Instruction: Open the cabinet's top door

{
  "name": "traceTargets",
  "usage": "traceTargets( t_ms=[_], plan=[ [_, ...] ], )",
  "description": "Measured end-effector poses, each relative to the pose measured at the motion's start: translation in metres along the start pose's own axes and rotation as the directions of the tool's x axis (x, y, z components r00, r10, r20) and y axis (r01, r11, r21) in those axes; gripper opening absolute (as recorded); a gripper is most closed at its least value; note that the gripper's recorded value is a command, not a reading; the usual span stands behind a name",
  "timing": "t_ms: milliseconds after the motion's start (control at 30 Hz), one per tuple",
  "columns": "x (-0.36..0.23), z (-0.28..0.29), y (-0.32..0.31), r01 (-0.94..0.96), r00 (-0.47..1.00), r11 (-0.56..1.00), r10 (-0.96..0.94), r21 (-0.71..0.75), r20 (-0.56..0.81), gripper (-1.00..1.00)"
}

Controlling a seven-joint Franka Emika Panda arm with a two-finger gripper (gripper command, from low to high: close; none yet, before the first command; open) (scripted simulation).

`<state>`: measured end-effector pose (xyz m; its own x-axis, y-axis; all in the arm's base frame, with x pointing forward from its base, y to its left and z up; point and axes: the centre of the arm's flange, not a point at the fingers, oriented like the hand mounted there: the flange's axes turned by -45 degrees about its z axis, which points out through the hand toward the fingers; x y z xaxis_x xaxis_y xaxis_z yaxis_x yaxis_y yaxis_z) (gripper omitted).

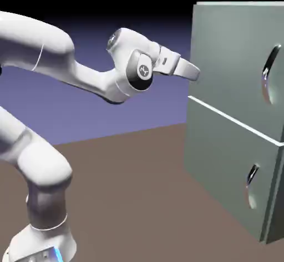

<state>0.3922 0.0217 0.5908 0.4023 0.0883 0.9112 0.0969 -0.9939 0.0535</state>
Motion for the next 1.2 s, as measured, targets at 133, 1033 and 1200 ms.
traceTargets(
  t_ms=[133,1033,1200],
  plan=[
    [0.014,-0.009,0.006,-0.001,0.998,1.000,0.001,0.002,-0.063,0.00],
    [0.027,-0.003,0.115,-0.048,0.931,0.999,0.042,-0.007,-0.362,0.00],
    [0.016,0.014,0.144,-0.059,0.920,0.998,0.049,-0.013,-0.388,0.00]
  ],
)
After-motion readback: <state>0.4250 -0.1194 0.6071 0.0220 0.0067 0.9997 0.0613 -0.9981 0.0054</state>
